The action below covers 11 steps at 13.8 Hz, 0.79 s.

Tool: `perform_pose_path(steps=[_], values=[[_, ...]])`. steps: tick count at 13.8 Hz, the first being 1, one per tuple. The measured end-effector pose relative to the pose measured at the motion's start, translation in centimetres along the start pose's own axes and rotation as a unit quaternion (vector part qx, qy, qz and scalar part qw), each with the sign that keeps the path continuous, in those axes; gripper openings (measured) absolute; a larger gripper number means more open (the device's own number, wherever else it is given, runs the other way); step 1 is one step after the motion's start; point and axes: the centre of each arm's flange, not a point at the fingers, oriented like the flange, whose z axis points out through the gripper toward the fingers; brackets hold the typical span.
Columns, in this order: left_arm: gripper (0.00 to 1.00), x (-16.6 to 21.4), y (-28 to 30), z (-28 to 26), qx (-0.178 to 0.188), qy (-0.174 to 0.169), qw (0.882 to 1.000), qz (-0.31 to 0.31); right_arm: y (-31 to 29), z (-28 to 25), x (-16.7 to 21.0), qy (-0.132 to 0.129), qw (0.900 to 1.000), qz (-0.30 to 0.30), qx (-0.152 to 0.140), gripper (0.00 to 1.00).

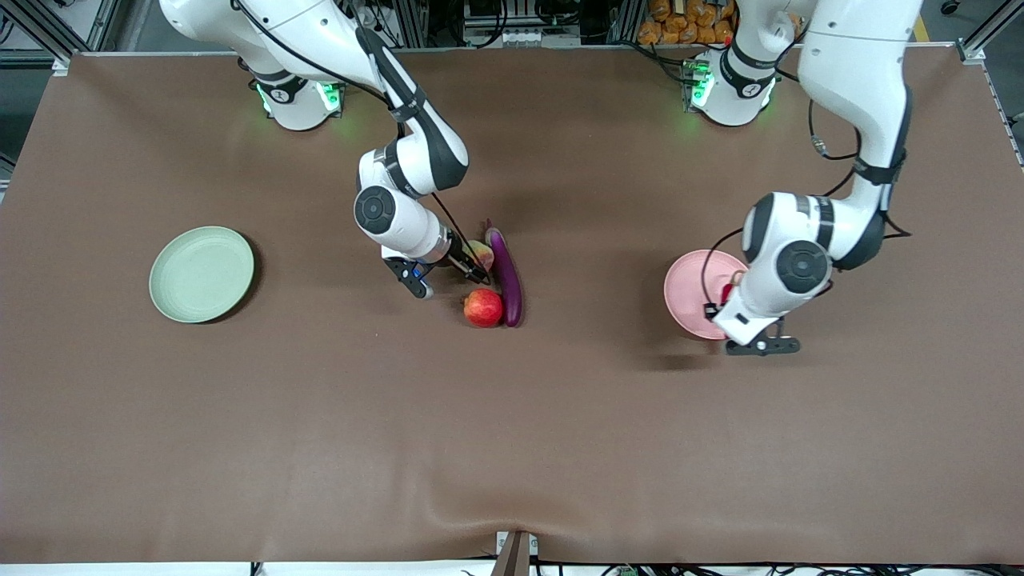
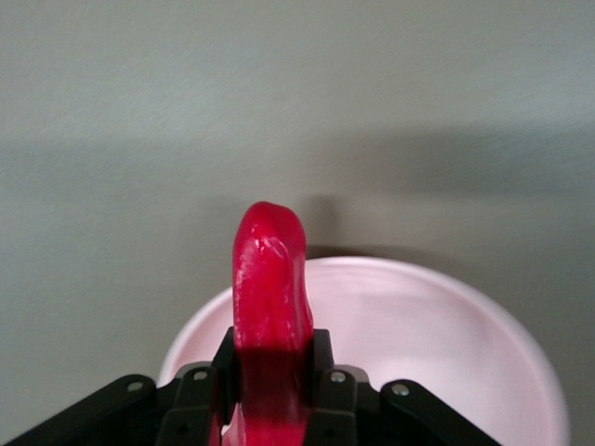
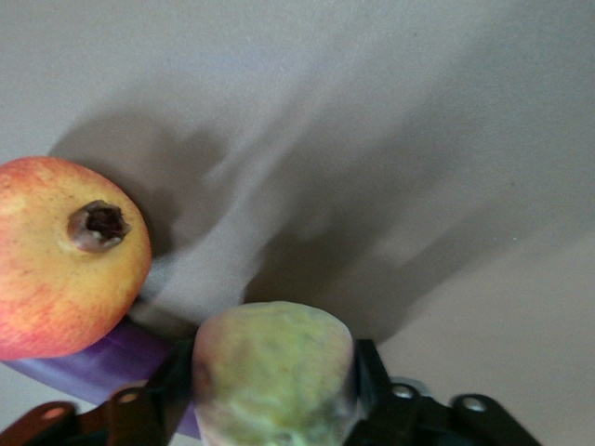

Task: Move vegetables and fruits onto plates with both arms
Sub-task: 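Lower the chili toward the pink plate while the right gripper grasps the peach, then release the chili on the pink plate while the right gripper places the peach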

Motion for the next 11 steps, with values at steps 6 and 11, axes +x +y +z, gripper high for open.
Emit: perform_pose_path(steps=[6,11], values=[[0.33,-1.3,0.5,-1.7,-0.010,0.008,1.000,0.017,2.6,-9.4,6.8,-0.110,0.990,-0.028,-0.081,0.67],[0.33,-2.9,0.7,0.1,-0.007,-0.013,1.000,0.021,14.6,-21.0,21.9,-0.100,0.957,-0.192,-0.192,0.67]])
